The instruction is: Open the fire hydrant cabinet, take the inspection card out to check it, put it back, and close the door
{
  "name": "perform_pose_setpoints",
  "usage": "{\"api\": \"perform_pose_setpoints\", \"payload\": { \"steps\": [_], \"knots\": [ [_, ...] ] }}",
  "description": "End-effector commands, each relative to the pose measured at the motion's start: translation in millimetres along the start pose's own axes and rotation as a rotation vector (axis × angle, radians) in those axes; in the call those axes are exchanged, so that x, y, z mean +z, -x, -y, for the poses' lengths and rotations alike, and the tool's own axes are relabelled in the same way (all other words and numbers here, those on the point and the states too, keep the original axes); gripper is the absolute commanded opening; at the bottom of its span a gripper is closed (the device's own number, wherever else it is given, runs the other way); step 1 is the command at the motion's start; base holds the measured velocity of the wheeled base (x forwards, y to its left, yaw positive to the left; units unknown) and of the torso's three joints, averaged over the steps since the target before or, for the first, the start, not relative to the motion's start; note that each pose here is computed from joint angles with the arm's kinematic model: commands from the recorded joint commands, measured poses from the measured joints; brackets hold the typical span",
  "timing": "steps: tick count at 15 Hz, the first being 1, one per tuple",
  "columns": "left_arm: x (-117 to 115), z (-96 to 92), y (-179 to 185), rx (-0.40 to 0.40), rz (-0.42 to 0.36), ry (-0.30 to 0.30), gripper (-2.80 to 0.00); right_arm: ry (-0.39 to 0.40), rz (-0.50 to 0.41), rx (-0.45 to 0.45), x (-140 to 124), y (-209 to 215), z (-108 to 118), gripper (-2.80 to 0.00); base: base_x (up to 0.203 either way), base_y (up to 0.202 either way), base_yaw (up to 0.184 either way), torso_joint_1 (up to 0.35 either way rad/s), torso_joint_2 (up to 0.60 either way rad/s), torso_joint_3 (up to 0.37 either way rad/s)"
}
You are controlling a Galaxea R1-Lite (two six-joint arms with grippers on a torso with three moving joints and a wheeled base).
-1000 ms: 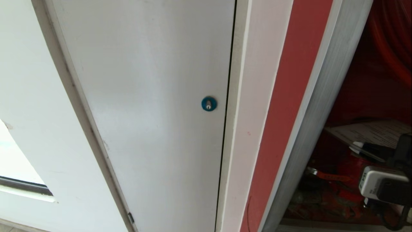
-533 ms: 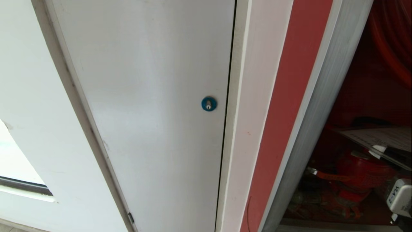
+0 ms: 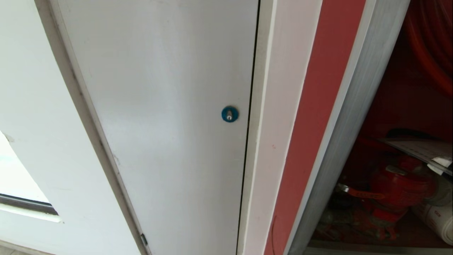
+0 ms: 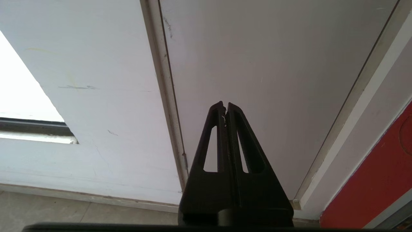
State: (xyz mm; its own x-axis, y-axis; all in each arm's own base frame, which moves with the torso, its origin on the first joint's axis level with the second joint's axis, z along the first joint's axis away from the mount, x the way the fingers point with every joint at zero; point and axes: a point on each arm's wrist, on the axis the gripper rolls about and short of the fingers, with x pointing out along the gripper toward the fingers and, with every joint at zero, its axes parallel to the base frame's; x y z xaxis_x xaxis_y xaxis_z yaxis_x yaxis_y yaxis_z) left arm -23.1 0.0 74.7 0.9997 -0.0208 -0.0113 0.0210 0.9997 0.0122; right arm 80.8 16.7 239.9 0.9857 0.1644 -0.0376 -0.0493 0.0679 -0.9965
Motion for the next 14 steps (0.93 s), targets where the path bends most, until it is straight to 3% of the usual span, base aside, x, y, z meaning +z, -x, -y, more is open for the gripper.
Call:
{"api": "perform_pose_setpoints", "payload": {
  "steps": [1, 6, 10, 14],
  "knots": [
    [0, 0.0, 0, 0.000, -0.003, 0.000, -2.80, 0.008, 0.003, -0.059, 0, 14, 4, -2.80, 0.000, 0.000, 0.000, 0.000, 0.00, 0.000],
    [0, 0.0, 0, 0.001, -0.001, 0.000, -2.80, 0.075, -0.004, -0.140, -2, 36, 7, -2.80, 0.000, 0.000, 0.000, 0.000, 0.00, 0.000],
    [0, 0.0, 0, -0.001, -0.001, 0.000, -2.80, 0.119, -0.001, -0.120, -3, 68, 8, -2.80, 0.000, 0.000, 0.000, 0.000, 0.00, 0.000],
    [0, 0.0, 0, 0.000, -0.003, 0.000, -2.80, 0.110, -0.005, -0.130, -4, 95, 17, -2.80, 0.000, 0.000, 0.000, 0.000, 0.00, 0.000]
  ]
}}
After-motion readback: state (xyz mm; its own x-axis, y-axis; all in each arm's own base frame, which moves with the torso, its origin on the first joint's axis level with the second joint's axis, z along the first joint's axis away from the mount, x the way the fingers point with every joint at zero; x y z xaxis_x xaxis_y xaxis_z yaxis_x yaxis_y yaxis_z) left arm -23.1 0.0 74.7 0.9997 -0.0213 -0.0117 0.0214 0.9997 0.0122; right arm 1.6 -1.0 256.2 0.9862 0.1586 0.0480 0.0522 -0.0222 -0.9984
